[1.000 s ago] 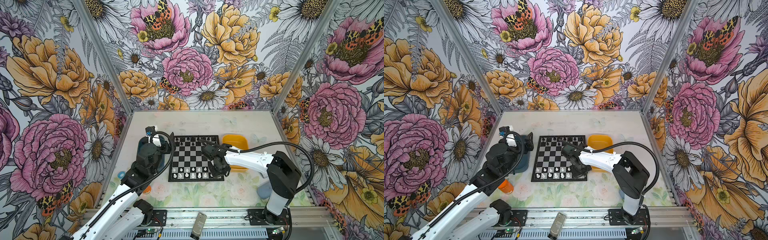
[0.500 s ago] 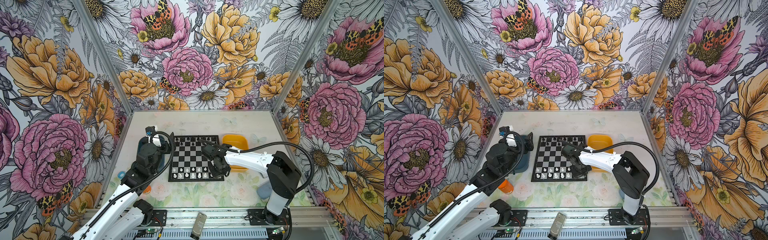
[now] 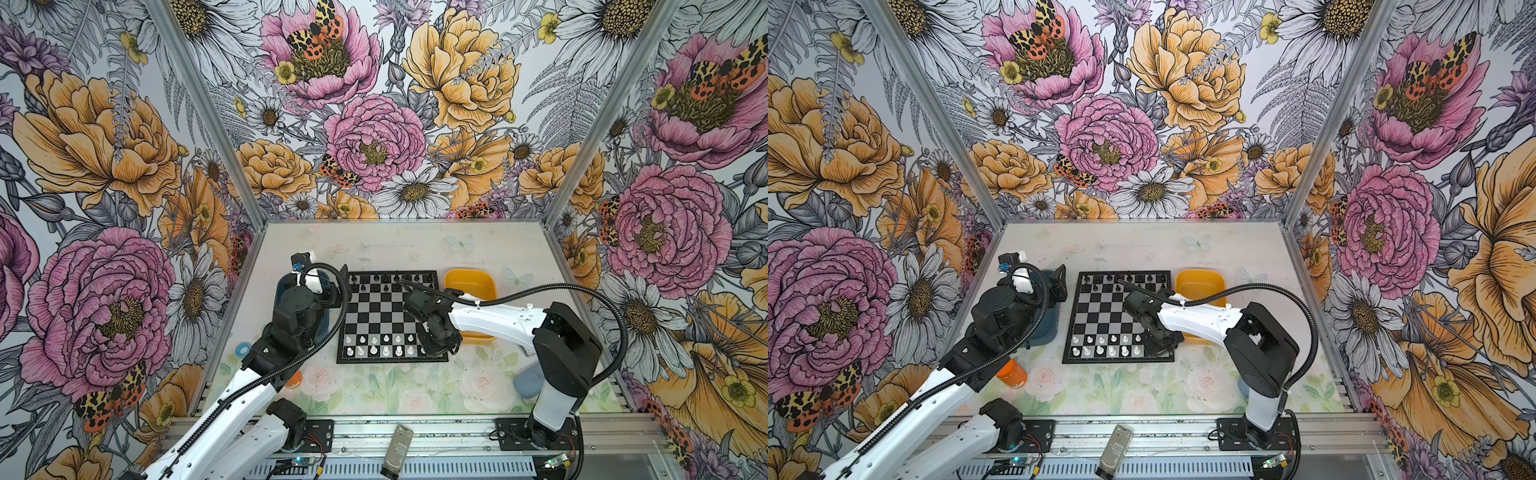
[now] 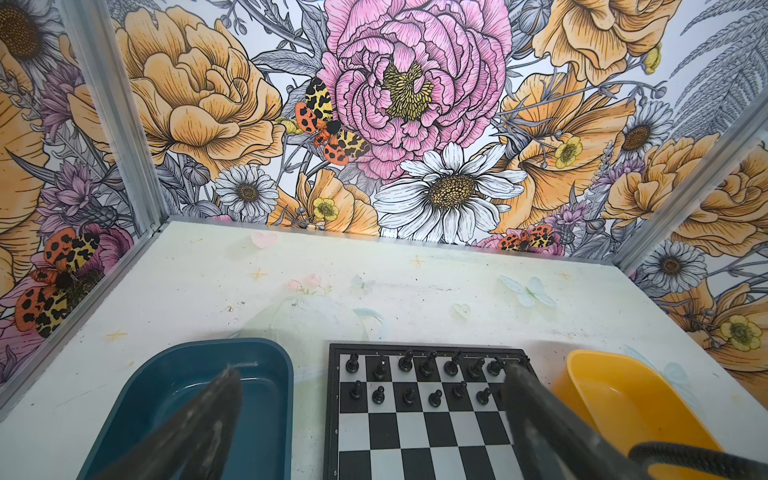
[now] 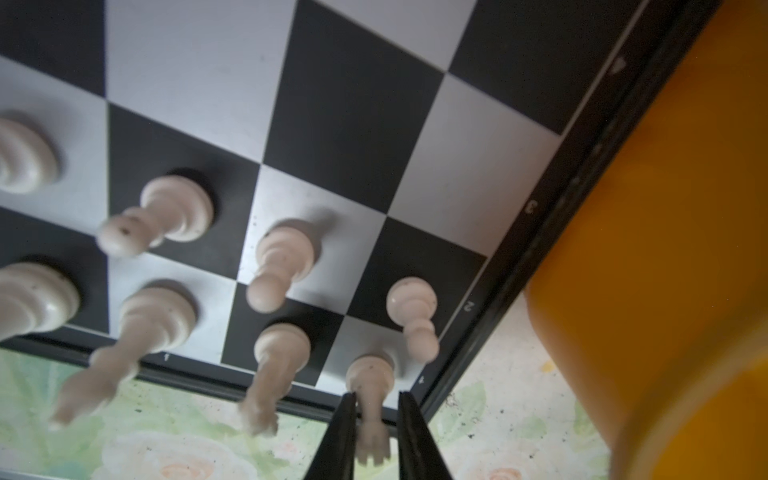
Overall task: Set up the chess pieces on the board
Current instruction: 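Lower the white pawn onto the empty square at the pawn row's end, then open the right gripper and lift it away from the board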
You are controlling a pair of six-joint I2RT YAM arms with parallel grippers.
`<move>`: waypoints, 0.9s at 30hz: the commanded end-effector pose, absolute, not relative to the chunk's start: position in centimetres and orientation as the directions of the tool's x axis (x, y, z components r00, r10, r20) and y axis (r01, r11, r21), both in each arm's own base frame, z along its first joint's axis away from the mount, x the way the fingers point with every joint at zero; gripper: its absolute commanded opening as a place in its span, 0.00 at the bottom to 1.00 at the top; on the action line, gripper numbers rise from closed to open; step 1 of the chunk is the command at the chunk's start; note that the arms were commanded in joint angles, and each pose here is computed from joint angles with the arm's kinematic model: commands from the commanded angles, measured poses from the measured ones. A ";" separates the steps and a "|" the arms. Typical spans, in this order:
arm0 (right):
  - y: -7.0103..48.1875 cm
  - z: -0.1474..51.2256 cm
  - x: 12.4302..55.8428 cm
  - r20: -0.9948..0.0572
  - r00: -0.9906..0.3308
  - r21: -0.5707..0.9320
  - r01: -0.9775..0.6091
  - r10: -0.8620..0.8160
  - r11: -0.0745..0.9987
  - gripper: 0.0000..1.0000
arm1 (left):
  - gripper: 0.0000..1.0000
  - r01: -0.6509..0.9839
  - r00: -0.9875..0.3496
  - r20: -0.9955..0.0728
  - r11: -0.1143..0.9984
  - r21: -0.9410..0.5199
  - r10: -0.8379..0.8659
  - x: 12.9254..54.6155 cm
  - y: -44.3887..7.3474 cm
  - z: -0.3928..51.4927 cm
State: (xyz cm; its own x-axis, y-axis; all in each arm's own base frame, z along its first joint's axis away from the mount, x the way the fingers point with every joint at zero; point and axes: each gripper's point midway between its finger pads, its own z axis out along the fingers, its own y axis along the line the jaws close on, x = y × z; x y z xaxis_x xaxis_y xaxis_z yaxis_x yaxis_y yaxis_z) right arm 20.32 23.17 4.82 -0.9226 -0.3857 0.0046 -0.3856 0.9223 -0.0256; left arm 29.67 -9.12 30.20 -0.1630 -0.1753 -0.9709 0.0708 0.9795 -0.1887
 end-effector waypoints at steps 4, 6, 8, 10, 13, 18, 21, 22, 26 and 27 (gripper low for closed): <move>23.3 4.9 20.6 -0.010 -0.929 -0.020 -0.371 -0.371 0.929 0.27 | 0.99 0.055 -0.161 -0.975 0.985 -0.166 -0.155 29.6 -8.8 29.9; 23.3 5.1 20.6 -0.017 -0.929 -0.017 -0.370 -0.370 0.929 0.28 | 0.99 0.057 -0.161 -0.975 0.984 -0.166 -0.155 29.6 -8.9 29.9; 23.3 5.2 20.6 -0.021 -0.929 -0.015 -0.369 -0.370 0.929 0.29 | 0.99 0.056 -0.161 -0.975 0.985 -0.166 -0.155 29.6 -8.8 29.9; 23.3 5.4 20.6 -0.026 -0.929 -0.012 -0.369 -0.370 0.929 0.30 | 0.99 0.057 -0.160 -0.975 0.984 -0.167 -0.156 29.6 -8.9 30.0; 23.3 5.7 20.6 -0.034 -0.930 -0.006 -0.366 -0.366 0.931 0.32 | 0.99 0.059 -0.160 -0.975 0.984 -0.167 -0.156 29.6 -8.9 30.0; 23.5 6.6 20.5 -0.055 -0.931 0.017 -0.361 -0.360 0.932 0.34 | 0.99 0.062 -0.160 -0.975 0.984 -0.168 -0.156 29.6 -8.9 30.0; 23.3 7.1 20.5 -0.067 -0.933 0.022 -0.356 -0.354 0.934 0.35 | 0.99 0.061 -0.158 -0.975 0.984 -0.169 -0.157 29.6 -8.9 30.1; 23.2 7.3 20.5 -0.071 -0.934 0.023 -0.353 -0.351 0.935 0.35 | 0.99 0.060 -0.158 -0.975 0.984 -0.169 -0.157 29.6 -8.9 30.1; 22.8 8.5 20.8 -0.100 -0.935 0.025 -0.343 -0.339 0.939 0.37 | 0.99 0.059 -0.160 -0.975 0.984 -0.168 -0.156 29.6 -8.9 30.0; 22.6 8.9 20.9 -0.108 -0.936 0.025 -0.339 -0.334 0.941 0.37 | 0.99 0.059 -0.158 -0.975 0.984 -0.168 -0.157 29.5 -8.9 30.1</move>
